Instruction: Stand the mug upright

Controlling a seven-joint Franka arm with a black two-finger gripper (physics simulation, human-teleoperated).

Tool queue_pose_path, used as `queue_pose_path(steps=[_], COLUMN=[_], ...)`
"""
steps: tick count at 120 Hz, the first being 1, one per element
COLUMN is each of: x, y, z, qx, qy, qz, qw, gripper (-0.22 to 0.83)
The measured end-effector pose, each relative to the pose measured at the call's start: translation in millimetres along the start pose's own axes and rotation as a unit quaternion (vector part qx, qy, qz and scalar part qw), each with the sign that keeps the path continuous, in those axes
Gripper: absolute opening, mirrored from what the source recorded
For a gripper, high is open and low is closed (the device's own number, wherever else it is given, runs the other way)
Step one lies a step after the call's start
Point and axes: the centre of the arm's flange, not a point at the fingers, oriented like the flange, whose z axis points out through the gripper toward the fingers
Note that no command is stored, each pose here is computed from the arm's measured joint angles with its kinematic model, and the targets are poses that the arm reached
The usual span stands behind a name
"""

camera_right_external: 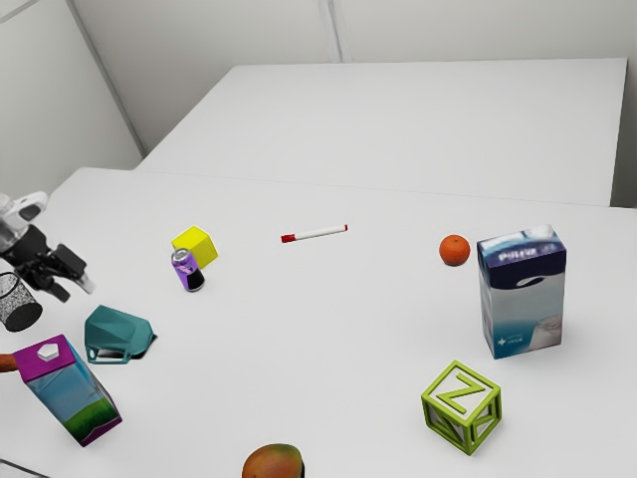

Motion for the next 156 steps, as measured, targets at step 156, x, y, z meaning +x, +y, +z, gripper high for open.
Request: queue_pose_path(steps=[156], x=[-31], y=[-45], z=[90], qx=[-0.176], qy=[0.096], qz=[-0.005], qw=[0.980], gripper=[0.31])
